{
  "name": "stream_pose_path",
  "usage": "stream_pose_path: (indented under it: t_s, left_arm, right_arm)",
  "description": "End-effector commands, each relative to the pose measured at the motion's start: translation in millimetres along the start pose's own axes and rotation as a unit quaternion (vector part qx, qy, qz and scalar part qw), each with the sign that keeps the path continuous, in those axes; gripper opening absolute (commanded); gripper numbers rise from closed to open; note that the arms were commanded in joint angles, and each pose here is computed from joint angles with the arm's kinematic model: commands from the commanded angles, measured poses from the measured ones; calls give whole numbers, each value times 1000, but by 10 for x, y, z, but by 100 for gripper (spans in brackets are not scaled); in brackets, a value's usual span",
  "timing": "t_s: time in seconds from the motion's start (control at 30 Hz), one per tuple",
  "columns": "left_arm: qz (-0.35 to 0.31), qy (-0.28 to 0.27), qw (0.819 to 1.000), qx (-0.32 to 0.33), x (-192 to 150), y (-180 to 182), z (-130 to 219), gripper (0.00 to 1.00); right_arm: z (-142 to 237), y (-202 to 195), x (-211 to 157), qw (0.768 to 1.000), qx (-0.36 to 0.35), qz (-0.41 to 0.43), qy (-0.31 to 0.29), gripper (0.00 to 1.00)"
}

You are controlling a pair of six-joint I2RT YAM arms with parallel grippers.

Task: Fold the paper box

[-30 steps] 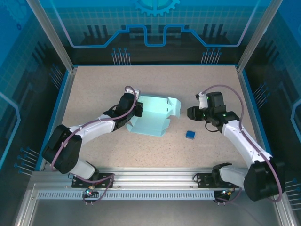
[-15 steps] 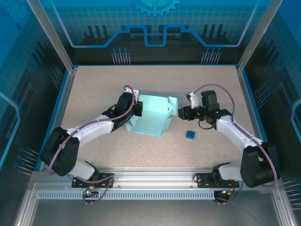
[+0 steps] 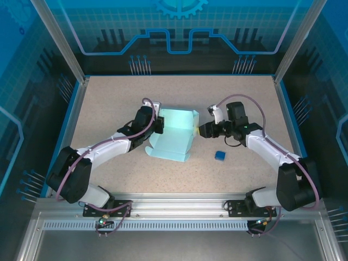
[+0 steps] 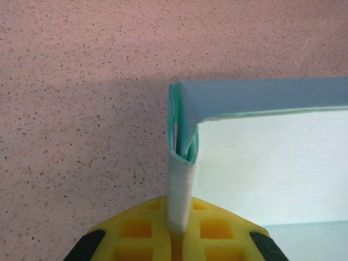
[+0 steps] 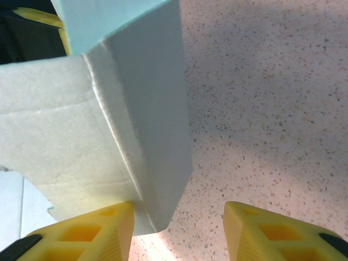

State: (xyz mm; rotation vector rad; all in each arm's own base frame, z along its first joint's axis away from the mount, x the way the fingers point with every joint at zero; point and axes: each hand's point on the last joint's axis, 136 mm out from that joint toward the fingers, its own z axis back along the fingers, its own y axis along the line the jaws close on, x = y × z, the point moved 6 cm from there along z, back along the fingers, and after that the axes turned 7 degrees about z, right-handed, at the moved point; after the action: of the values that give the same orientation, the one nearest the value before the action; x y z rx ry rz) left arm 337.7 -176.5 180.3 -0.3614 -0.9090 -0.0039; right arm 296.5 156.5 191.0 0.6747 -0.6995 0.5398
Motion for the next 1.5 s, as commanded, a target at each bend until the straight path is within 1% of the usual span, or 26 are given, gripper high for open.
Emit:
stream_pose_path:
  t_s: [0.0, 0.2, 0.33, 0.5, 0.83, 0.87, 1.0, 1.37, 1.43, 1.47]
  left_arm:
    - [8, 14, 1000, -18, -53, -48, -7, 0]
    - [3, 18, 1000, -10, -72, -31, -41, 0]
    - [5, 21, 1000, -14, -90, -35, -61, 0]
    - [4, 24, 1000, -20, -97, -51, -67, 0]
    - [2, 29, 999, -31, -99, -80, -67, 0]
    - [1, 30, 999, -32, -99, -84, -67, 0]
    - [1, 31, 999, -33, -103, -86, -67, 0]
    - [-2, 31, 999, -34, -101, -89, -55, 0]
    - [-2, 32, 999, -28, -95, -78, -51, 0]
    - [-3, 31, 999, -23, -90, -68, -52, 0]
  right_arm:
    - [-15, 113, 191, 999, 28, 39, -19, 51]
    - [12, 159, 207, 996, 56, 62, -21, 52]
    - [-4, 122, 231, 996, 64, 59, -16, 52]
    - [-66, 129, 274, 994, 92, 62, -16, 53]
    - [-183, 157, 322, 989, 128, 74, -10, 60]
    - [-199, 158, 326, 989, 127, 75, -8, 62]
    - [-257, 153, 358, 990, 122, 71, -1, 66]
    - [-335, 190, 437, 986, 157, 44, -17, 75]
    - [-328, 168, 424, 988, 148, 38, -11, 77]
    - [-320, 133, 410, 991, 131, 31, -5, 77]
